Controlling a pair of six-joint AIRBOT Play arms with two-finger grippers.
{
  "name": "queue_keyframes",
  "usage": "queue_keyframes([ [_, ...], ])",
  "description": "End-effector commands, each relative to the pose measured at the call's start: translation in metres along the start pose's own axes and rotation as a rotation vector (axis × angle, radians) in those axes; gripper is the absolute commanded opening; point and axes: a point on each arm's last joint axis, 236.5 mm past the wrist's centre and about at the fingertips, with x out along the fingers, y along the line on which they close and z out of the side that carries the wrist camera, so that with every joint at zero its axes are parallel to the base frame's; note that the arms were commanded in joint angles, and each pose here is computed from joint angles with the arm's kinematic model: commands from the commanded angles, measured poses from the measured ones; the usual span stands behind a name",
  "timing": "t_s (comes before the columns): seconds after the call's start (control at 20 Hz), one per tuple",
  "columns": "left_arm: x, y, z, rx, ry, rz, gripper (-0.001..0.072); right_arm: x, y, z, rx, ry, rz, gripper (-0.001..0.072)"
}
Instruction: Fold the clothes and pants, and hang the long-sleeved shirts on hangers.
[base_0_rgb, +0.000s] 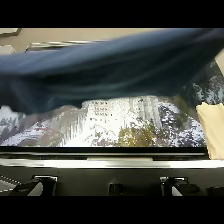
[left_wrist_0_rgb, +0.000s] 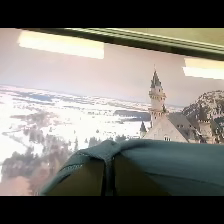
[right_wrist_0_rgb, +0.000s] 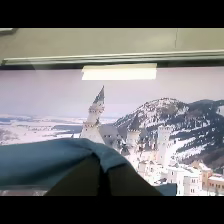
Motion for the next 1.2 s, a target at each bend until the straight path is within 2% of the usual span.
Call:
queue_keyframes([
  [0.0,-0.029,0.005,-0.009,-0.019,-0.025,0.036,0.0012,-0.025,0.008,-0.017,0.051,0.049,0.003,0.0021],
  [0.25,0.086,0.01,-0.016,0.032,0.17,-0.009,0.0012,0.078,-0.049,-0.03,0.061,0.173,-0.112,0.0021],
  [0.4,0.195,0.022,-0.044,-0.005,0.329,-0.02,0.0012,0.164,-0.089,-0.08,0.036,0.379,-0.148,0.0022],
  [0.55,0.311,0.032,-0.105,-0.017,0.499,-0.029,0.0013,0.251,-0.126,-0.147,0.059,0.565,-0.161,0.0022],
  [0.75,0.442,0.029,-0.207,0.004,0.63,-0.05,0.0013,0.347,-0.173,-0.229,0.055,0.673,-0.174,0.0022],
  [0.9,0.503,0.031,-0.275,-0.008,0.673,-0.043,0.0014,0.398,-0.205,-0.273,0.037,0.673,-0.21,0.0022],
  [1.05,0.528,0.038,-0.312,-0.018,0.696,-0.032,0.0015,0.426,-0.219,-0.299,0.044,0.656,-0.22,0.0025],
  [1.1,0.531,0.039,-0.318,-0.019,0.706,-0.031,0.0022,0.431,-0.222,-0.301,0.044,0.645,-0.222,0.0054],
  [1.15,0.531,0.041,-0.32,-0.021,0.709,-0.029,0.011,0.434,-0.223,-0.301,0.044,0.636,-0.223,0.0183],
])
